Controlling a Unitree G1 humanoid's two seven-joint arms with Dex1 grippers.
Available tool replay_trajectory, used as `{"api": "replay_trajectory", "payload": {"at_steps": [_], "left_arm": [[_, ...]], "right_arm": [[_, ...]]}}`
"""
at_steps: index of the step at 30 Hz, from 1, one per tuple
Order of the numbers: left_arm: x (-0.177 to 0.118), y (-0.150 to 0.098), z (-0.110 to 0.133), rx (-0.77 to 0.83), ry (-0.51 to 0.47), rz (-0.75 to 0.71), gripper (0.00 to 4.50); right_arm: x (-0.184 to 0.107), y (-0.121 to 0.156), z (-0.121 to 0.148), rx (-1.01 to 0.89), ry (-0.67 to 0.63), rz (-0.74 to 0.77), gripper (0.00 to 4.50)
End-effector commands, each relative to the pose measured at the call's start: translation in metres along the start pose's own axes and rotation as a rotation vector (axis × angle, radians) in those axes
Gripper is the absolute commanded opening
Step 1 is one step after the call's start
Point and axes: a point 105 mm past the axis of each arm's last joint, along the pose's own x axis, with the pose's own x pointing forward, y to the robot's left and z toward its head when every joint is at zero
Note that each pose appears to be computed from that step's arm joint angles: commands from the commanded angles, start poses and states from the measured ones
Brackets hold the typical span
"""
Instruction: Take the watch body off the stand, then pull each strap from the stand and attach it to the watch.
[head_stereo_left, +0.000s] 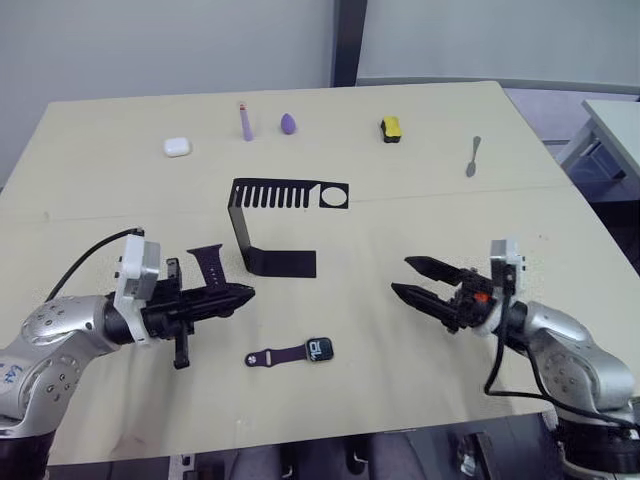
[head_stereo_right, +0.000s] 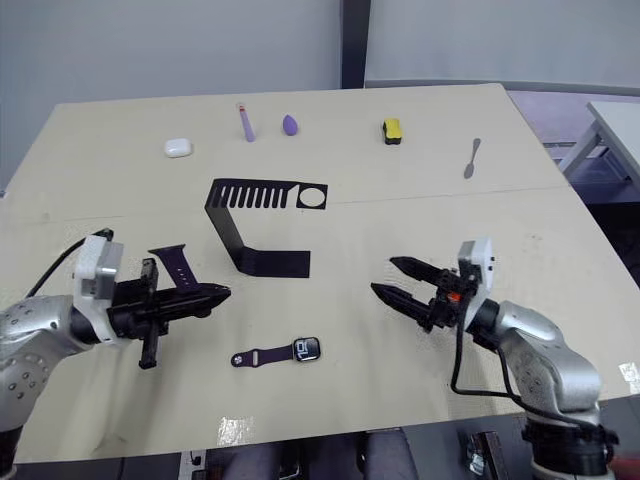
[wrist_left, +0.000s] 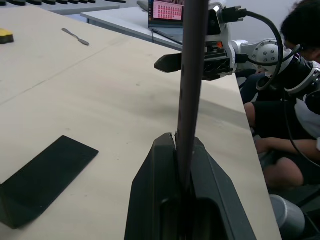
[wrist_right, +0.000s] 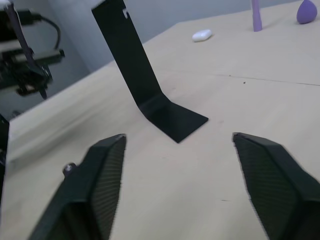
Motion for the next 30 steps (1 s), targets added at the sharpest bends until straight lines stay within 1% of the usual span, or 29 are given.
{"api": "replay_trajectory", "payload": {"at_steps": [1, 3, 6, 8, 10, 13, 16, 20, 24, 27, 28, 29, 30], "left_arm": [[0.014, -0.010, -0.003, -0.041, -0.033, -0.079, 0.00], [0.020, -0.014, -0.006, -0.053, -0.035, -0.103, 0.00], [0.035, -0.028, -0.014, -0.145, -0.016, -0.192, 0.00], [0.045, -0.034, -0.017, -0.207, -0.001, -0.236, 0.00], [0.051, -0.037, -0.018, -0.250, 0.013, -0.262, 0.00], [0.065, -0.043, -0.022, -0.300, 0.059, -0.326, 0.00], [0.078, -0.044, -0.023, -0.331, 0.071, -0.360, 0.00], [0.084, -0.044, -0.029, -0.362, 0.112, -0.370, 0.00], [0.089, -0.041, -0.027, -0.366, 0.100, -0.358, 0.00], [0.092, -0.041, -0.024, -0.364, 0.086, -0.360, 0.00], [0.093, -0.040, -0.023, -0.361, 0.080, -0.358, 0.00], [0.093, -0.040, -0.022, -0.361, 0.075, -0.357, 0.00], [0.094, -0.039, -0.020, -0.362, 0.069, -0.356, 0.00]], "right_arm": [[0.007, 0.026, 0.009, 0.117, -0.094, 0.027, 4.46], [0.013, 0.036, 0.007, 0.173, -0.112, 0.042, 4.46], [0.027, 0.057, 0.003, 0.264, -0.128, 0.100, 4.46], [0.033, 0.071, -0.002, 0.296, -0.106, 0.147, 4.46], [0.037, 0.078, -0.004, 0.301, -0.084, 0.173, 4.46], [0.047, 0.076, -0.004, 0.321, -0.090, 0.174, 4.46], [0.057, 0.080, -0.005, 0.349, -0.073, 0.212, 4.46], [0.064, 0.086, -0.008, 0.366, -0.047, 0.250, 4.46], [0.070, 0.087, -0.011, 0.359, -0.048, 0.260, 4.46], [0.073, 0.087, -0.011, 0.352, -0.060, 0.265, 3.66], [0.073, 0.087, -0.011, 0.350, -0.063, 0.266, 3.09], [0.074, 0.087, -0.011, 0.349, -0.067, 0.262, 2.66], [0.075, 0.086, -0.011, 0.352, -0.076, 0.259, 2.66]]}}
